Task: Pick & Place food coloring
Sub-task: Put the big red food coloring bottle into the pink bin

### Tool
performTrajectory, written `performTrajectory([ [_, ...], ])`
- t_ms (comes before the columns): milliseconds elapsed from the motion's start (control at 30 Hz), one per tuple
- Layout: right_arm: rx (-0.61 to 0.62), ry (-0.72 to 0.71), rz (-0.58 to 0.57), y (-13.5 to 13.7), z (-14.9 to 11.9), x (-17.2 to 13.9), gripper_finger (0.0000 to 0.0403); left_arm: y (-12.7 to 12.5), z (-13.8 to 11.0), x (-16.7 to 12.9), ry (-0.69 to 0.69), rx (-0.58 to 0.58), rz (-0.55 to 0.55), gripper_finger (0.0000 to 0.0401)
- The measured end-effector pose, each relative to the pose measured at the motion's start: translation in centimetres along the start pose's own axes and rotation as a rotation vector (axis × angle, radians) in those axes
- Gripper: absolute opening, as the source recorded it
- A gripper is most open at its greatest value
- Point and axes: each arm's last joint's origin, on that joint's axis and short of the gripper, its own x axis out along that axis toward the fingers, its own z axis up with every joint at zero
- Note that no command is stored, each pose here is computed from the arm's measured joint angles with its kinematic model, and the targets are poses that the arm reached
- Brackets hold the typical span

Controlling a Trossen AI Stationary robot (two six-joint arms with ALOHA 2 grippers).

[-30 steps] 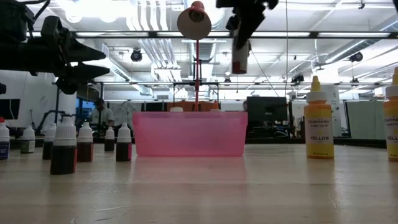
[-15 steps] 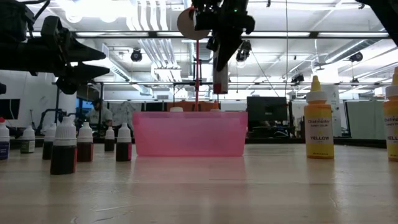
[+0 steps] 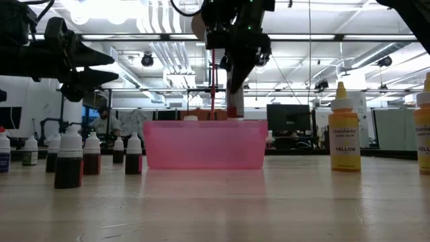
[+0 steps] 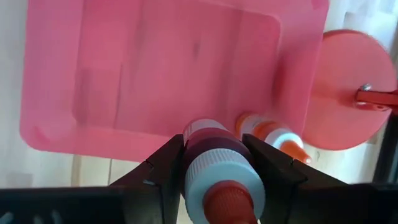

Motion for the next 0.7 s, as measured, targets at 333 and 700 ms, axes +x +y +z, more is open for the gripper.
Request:
performTrajectory([
  [333,0.030,-0.026,-0.009,0.1,-0.3,2.4,0.0139,0.0,0.0,0.0,0.000,0.000,0.000,0.0204],
  [700,0.083,-0.026,-0.012,0.2,-1.0,4.5,0.0139,0.0,0.0,0.0,0.000,0.000,0.000,0.0204],
])
